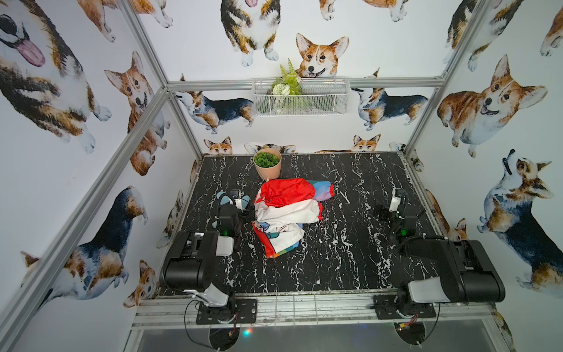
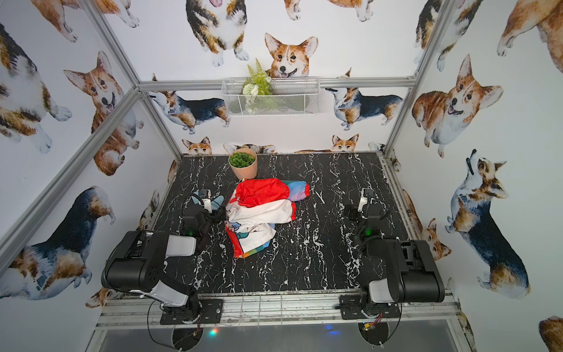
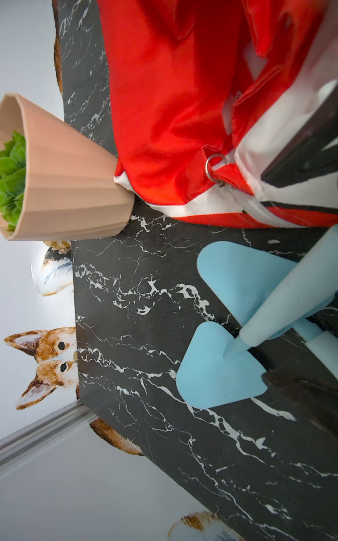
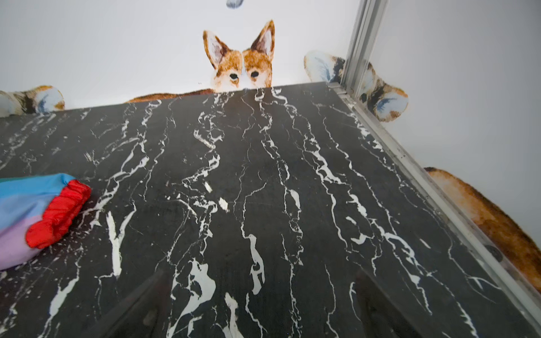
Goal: Unzip the jacket
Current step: Flatten out the jacket at the center of the board.
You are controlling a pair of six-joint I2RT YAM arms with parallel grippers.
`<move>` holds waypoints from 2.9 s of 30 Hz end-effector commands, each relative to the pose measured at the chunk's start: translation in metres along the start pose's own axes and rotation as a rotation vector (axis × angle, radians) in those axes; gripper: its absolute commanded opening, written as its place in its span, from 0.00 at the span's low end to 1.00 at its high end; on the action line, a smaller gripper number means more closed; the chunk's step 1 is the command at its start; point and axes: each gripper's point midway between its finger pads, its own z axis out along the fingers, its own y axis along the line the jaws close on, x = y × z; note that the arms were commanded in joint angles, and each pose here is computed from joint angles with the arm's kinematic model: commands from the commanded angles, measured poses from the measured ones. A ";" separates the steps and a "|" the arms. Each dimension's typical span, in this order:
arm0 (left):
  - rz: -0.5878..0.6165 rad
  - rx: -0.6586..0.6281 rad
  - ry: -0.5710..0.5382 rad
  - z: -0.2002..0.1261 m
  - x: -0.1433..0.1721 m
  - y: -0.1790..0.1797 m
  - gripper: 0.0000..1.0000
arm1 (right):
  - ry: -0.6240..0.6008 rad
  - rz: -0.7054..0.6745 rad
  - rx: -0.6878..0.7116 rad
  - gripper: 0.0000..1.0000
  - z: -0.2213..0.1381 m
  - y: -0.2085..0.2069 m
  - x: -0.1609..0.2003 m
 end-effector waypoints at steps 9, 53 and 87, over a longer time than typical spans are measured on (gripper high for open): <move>0.014 -0.046 -0.013 0.000 -0.005 0.005 1.00 | -0.037 -0.013 -0.013 1.00 -0.001 0.003 -0.007; -0.176 0.262 0.399 -0.108 -0.013 -0.152 1.00 | 0.637 0.184 -0.574 0.92 -0.072 0.232 0.011; -0.520 0.158 0.422 -0.087 0.005 -0.077 1.00 | 0.757 0.434 -0.377 0.81 0.058 0.330 -0.001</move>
